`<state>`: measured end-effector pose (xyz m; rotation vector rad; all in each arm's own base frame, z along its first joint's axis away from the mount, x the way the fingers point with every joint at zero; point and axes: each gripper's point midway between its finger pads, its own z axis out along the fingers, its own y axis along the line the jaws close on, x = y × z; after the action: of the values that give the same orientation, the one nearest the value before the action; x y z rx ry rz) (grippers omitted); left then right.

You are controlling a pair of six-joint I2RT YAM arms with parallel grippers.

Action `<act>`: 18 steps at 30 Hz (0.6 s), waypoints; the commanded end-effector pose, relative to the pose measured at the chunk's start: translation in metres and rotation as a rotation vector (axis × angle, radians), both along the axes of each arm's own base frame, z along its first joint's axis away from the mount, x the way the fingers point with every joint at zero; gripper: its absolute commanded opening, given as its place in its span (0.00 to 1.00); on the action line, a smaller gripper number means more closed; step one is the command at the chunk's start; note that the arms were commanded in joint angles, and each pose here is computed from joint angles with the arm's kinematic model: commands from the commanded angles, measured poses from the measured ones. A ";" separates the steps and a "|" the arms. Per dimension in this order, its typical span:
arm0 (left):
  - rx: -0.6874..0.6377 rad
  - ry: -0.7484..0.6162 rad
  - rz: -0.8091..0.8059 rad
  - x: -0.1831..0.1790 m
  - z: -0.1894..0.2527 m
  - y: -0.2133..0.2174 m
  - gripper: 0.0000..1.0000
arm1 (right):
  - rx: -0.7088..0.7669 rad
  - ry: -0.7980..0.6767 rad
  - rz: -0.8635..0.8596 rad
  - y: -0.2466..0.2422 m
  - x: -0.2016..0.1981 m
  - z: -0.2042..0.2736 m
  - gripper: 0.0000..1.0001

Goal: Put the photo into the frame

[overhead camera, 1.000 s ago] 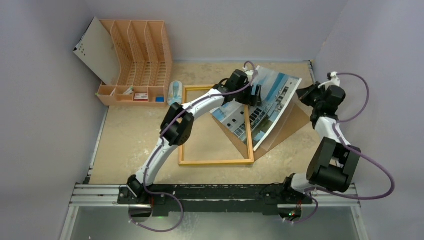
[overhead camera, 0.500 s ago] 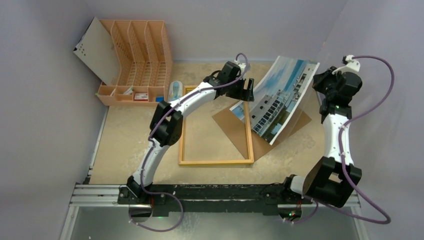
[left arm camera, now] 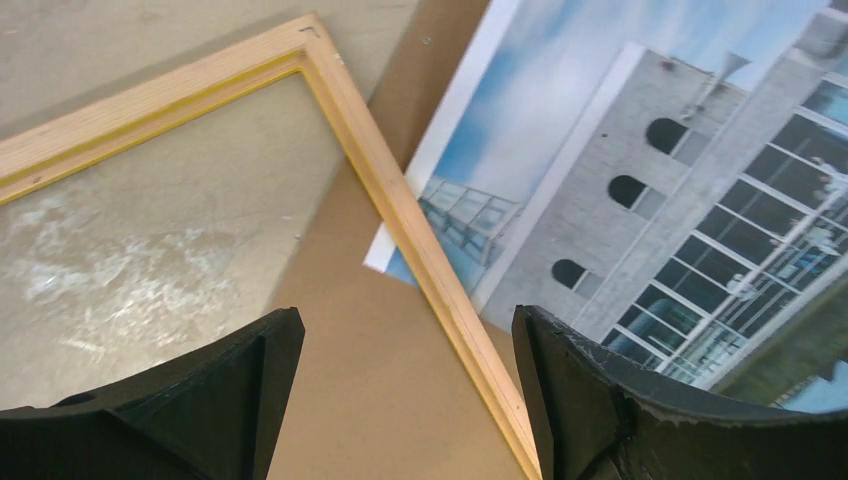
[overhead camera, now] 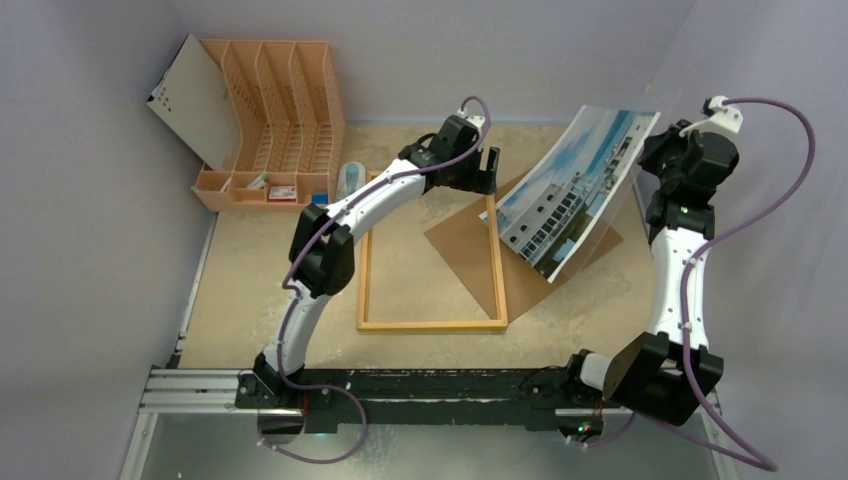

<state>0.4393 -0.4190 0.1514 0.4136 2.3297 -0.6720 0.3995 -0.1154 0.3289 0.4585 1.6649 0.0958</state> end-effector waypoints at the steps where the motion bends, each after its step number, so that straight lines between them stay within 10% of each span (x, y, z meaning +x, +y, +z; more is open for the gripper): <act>1: -0.022 -0.110 0.108 0.002 0.063 0.025 0.81 | -0.086 -0.121 -0.022 0.007 -0.001 0.064 0.00; 18: -0.045 -0.196 0.166 0.003 0.105 0.049 0.81 | -0.226 -0.288 -0.104 0.016 -0.047 0.170 0.00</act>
<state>0.4358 -0.3778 0.2303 0.2870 2.1861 -0.5666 0.3825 -0.1000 0.4323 0.3755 1.5087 -0.0373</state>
